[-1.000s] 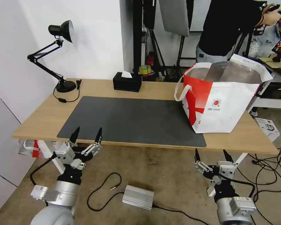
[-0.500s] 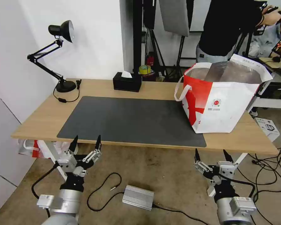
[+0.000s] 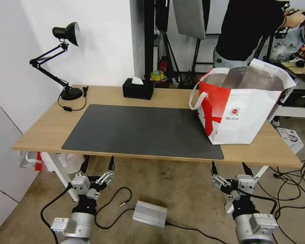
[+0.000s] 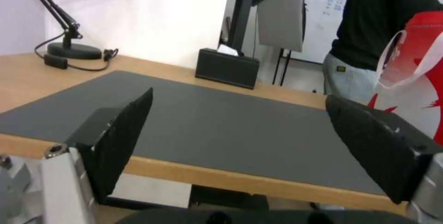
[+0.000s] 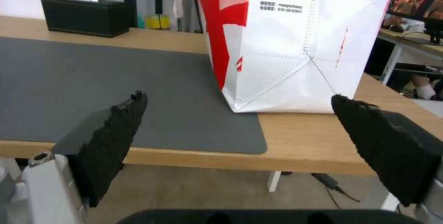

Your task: Pick up the trash from the table and place it into the takeout bag.

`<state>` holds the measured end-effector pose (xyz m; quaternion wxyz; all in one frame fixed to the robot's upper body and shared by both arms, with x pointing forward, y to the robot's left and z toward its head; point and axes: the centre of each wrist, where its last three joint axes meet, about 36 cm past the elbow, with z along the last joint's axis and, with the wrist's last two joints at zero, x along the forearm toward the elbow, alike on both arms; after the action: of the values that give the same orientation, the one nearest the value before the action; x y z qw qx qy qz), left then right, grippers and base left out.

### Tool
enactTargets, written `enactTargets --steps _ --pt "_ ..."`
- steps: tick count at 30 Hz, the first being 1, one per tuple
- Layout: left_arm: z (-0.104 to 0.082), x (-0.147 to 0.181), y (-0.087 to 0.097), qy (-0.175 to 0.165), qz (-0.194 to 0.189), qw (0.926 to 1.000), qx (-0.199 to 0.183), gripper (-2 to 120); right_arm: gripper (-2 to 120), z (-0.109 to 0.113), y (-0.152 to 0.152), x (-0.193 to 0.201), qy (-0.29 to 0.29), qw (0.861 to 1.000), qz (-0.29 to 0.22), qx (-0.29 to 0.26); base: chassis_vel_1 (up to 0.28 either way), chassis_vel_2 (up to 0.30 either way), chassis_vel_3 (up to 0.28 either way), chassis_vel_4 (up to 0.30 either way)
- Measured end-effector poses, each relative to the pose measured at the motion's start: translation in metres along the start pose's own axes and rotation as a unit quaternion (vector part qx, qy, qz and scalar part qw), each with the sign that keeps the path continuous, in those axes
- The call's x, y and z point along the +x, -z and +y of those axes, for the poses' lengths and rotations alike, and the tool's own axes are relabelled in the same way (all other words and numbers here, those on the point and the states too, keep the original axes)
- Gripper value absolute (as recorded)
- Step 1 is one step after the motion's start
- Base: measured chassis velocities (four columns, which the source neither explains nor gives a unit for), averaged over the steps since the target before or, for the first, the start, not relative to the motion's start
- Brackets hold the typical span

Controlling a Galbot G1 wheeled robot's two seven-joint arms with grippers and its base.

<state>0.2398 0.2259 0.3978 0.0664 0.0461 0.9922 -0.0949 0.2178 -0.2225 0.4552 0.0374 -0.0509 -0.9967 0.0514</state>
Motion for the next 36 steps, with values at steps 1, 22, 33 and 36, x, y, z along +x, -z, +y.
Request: enactTargets --steps 1,22,33,36 --pt "-0.0001 0.0002 -0.0001 0.000 0.000 1.0000 0.000 100 100 0.0000 0.0000 0.0000 0.000 1.000 0.000 0.000 0.000 0.000 0.000 0.000" --pt "0.0019 0.0038 -0.0003 0.007 0.001 0.9999 -0.009 100 100 0.0000 0.0000 0.0000 0.000 1.000 0.000 0.000 0.000 0.000 0.000 0.000" --pt "0.0019 0.0036 0.0000 0.007 0.000 0.9999 -0.009 100 100 0.0000 0.0000 0.0000 0.000 1.000 0.000 0.000 0.000 0.000 0.000 0.000" --pt "0.0019 0.0035 0.0001 0.007 0.000 0.9999 -0.009 100 100 0.0000 0.0000 0.0000 0.000 1.000 0.000 0.000 0.000 0.000 0.000 0.000"
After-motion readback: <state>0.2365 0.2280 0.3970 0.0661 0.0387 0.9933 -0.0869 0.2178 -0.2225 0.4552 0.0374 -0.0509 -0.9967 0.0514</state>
